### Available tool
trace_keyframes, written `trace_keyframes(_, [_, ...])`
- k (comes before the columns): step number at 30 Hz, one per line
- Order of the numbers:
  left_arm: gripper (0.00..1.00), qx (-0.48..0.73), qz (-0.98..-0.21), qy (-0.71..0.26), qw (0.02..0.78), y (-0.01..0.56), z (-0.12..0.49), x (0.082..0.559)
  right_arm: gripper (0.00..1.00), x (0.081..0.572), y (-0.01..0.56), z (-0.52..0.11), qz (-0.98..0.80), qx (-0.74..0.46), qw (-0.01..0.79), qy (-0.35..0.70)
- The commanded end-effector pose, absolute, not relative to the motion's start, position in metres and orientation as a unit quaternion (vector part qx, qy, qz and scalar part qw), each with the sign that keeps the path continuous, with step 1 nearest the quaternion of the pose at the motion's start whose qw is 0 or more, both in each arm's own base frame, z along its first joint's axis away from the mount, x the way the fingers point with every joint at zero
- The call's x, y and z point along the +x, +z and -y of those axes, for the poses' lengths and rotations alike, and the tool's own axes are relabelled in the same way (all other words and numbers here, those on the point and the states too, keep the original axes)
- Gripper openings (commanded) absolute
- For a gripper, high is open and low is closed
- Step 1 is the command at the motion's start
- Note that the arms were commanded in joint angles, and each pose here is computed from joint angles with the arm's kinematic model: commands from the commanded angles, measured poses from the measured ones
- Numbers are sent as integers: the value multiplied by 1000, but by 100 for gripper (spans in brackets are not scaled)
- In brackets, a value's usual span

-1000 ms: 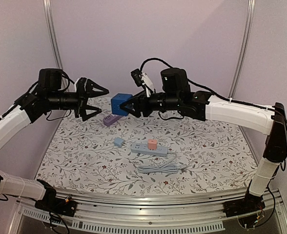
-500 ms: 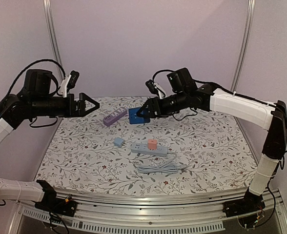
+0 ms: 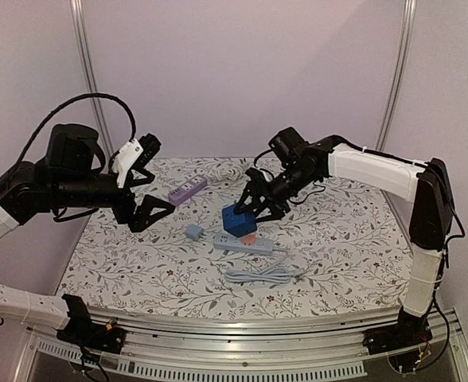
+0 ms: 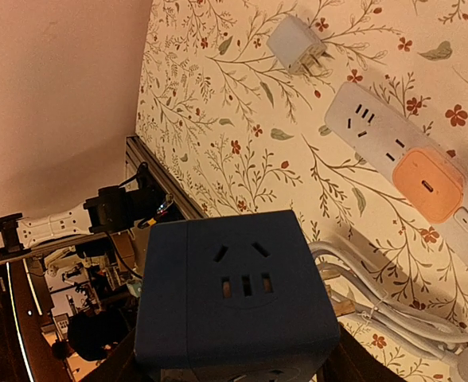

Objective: Insert the plug

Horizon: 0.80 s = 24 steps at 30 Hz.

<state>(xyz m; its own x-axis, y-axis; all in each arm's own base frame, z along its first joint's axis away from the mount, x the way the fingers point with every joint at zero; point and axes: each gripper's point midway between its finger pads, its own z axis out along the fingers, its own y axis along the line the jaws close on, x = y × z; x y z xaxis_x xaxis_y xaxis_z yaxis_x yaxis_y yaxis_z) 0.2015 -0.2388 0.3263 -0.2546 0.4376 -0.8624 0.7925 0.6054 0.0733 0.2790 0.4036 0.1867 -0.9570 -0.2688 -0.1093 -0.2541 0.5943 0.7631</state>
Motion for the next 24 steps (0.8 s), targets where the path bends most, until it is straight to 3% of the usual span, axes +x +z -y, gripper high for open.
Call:
trace_keyframes(1, [99,499,-731,-159,437,308,254,193,0,262,206,-409,882,130,62,-449])
trace_keyframes(24, [100,601,-689,-133,383,266,310,211,0,238,238,-445,870,129,97,-466])
